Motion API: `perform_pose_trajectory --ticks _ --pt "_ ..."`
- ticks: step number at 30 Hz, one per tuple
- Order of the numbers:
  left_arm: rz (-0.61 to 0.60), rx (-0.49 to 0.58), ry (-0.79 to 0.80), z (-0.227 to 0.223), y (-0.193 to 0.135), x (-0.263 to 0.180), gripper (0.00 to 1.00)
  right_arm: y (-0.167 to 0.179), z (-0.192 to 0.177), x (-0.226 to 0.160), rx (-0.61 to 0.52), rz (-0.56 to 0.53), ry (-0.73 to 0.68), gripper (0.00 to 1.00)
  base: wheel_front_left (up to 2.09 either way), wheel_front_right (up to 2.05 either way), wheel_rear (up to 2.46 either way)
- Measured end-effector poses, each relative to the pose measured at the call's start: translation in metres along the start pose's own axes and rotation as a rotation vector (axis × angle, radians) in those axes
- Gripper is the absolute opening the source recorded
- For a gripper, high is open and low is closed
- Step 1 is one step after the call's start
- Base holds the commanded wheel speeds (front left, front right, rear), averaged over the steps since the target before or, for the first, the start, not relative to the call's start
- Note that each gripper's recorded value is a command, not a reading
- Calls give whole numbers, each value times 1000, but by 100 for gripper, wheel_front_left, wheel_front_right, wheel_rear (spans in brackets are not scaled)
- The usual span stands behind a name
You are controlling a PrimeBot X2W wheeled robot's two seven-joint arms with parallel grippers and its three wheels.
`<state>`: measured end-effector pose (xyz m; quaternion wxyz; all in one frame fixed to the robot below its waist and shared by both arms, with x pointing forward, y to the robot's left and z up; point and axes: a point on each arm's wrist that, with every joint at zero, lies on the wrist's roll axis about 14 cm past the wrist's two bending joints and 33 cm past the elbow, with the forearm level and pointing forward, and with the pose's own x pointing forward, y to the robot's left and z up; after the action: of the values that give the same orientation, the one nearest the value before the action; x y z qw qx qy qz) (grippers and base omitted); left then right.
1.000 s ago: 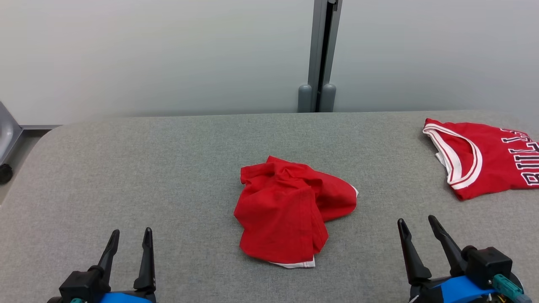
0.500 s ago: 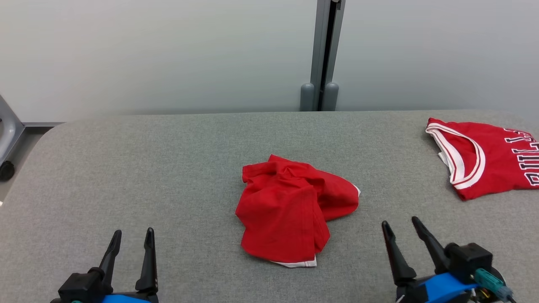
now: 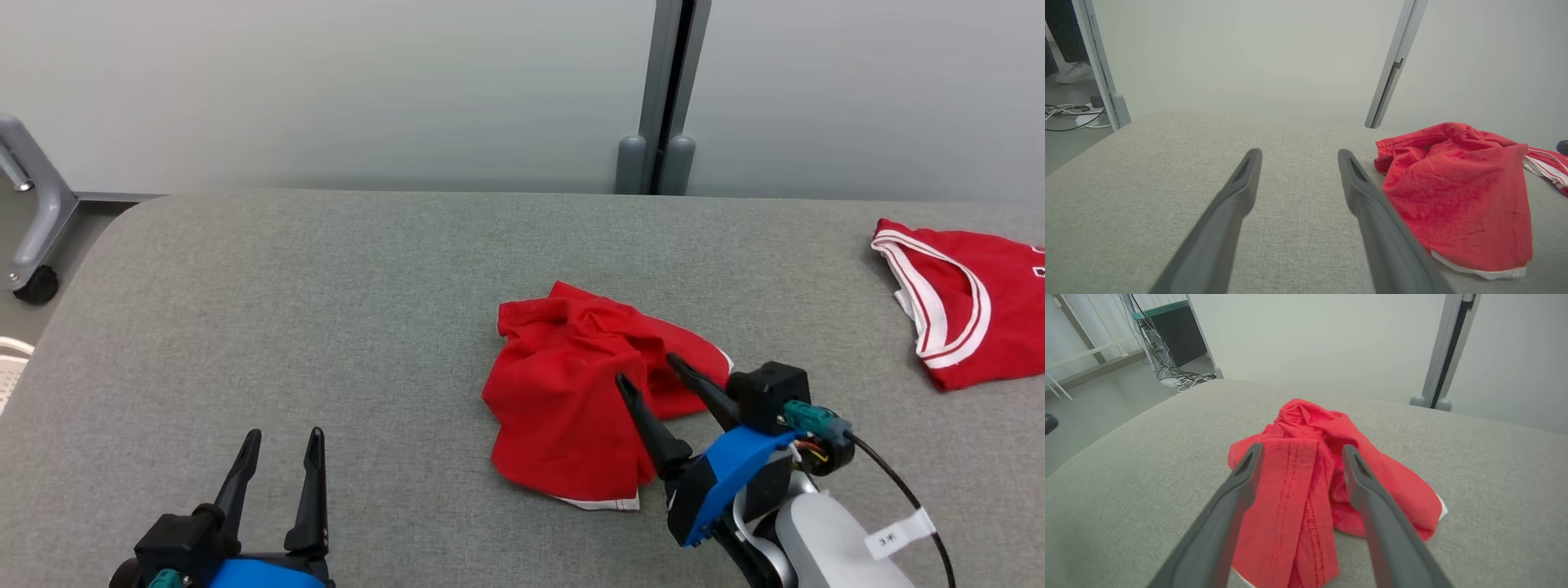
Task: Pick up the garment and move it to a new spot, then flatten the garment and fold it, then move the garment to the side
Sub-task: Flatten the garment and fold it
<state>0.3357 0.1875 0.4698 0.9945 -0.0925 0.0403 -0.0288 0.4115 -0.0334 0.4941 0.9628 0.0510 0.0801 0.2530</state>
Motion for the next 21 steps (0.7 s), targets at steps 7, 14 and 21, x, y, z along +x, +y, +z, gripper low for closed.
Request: perform_pose_trajectory --ticks 7,14,21 --pt "22 -1 -6 2 6 -3 100 10 -30 24 20 54 143 100 0 0 0" --pt "35 1 -8 2 11 -6 100 23 -45 25 43 91 182 100 0 0 0" --pt "40 -1 -9 3 13 -4 100 34 -41 30 52 136 168 0 0 0 0"
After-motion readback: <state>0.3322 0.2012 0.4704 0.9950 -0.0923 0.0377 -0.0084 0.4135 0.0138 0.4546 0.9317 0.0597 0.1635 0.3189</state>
